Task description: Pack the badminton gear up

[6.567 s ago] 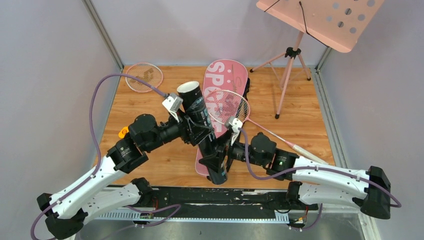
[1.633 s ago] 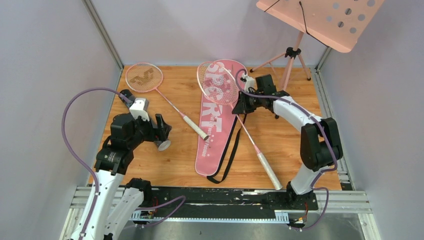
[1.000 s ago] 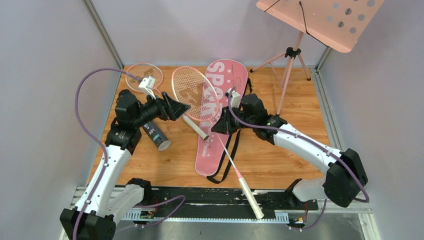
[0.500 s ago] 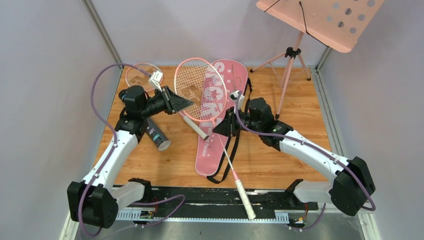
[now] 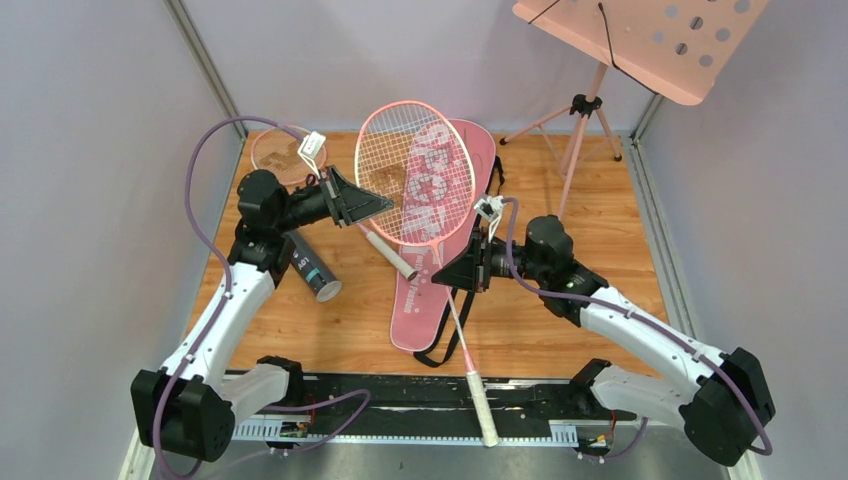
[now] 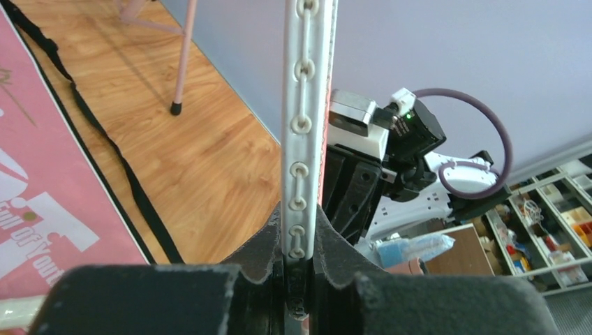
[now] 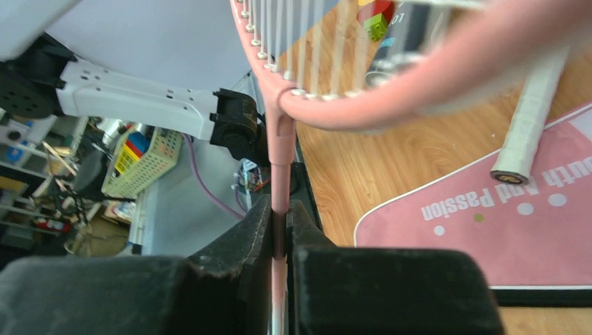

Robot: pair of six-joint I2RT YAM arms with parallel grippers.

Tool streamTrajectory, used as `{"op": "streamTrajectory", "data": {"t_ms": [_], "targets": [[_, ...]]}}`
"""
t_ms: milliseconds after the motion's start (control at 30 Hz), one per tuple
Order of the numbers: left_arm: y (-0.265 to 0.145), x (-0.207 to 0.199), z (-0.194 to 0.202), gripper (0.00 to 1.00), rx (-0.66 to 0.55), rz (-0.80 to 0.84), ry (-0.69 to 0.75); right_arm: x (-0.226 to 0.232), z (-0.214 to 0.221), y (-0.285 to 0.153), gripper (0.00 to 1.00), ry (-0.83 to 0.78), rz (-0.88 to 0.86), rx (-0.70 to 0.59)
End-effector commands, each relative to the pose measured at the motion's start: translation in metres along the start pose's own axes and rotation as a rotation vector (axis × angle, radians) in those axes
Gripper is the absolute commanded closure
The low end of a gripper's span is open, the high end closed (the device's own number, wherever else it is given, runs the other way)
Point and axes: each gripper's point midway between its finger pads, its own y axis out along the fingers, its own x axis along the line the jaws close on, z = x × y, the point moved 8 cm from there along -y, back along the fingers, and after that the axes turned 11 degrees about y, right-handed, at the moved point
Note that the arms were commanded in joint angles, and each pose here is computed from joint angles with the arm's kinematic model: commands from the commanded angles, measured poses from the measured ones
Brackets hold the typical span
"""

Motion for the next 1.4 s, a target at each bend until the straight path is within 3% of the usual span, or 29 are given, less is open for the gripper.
{"op": "streamTrajectory", "data": {"t_ms": [0,33,67,100,167,233,467,733,867,1033,1233,1367], "targets": [[-0.003,-0.013,-0.022,1.00,-0.070,0.045,0.287,0.029,0.006,-0.013,1.00,0.024,-0.182,-0.009],[-0.003,-0.012,-0.022,0.99,-0.069,0.040,0.287,0.030,0.007,-0.014,1.00,0.029,-0.197,-0.014],[-0.003,-0.008,-0.020,0.90,-0.063,0.014,0.275,0.031,0.007,-0.015,1.00,0.034,-0.206,-0.023],[-0.002,-0.007,-0.022,0.64,-0.062,-0.003,0.274,0.032,0.006,-0.015,1.00,0.039,-0.204,-0.039],[-0.003,-0.001,-0.020,0.30,-0.041,-0.067,0.258,0.032,0.002,-0.015,1.00,0.068,-0.178,-0.078],[-0.006,0.007,-0.014,0.20,-0.005,-0.140,0.255,0.030,-0.004,-0.014,1.00,0.107,-0.118,-0.117],[-0.026,0.032,0.032,0.22,0.153,-0.419,0.241,-0.013,-0.015,-0.017,1.00,0.265,0.172,-0.224],[-0.012,0.039,0.079,0.30,0.297,-0.564,0.279,-0.069,0.004,-0.046,1.00,0.513,0.406,-0.272],[0.018,0.035,0.109,0.33,0.374,-0.598,0.329,-0.083,0.016,-0.057,1.00,0.579,0.603,-0.281],[0.064,0.035,0.150,0.35,0.503,-0.624,0.406,-0.087,0.040,-0.072,1.00,0.613,0.684,-0.301],[0.117,0.052,0.196,0.37,0.615,-0.562,0.374,-0.087,0.051,-0.088,1.00,0.601,0.761,-0.379],[0.138,0.062,0.227,0.34,0.714,-0.587,0.447,-0.088,0.055,-0.096,1.00,0.557,0.805,-0.401]]}}
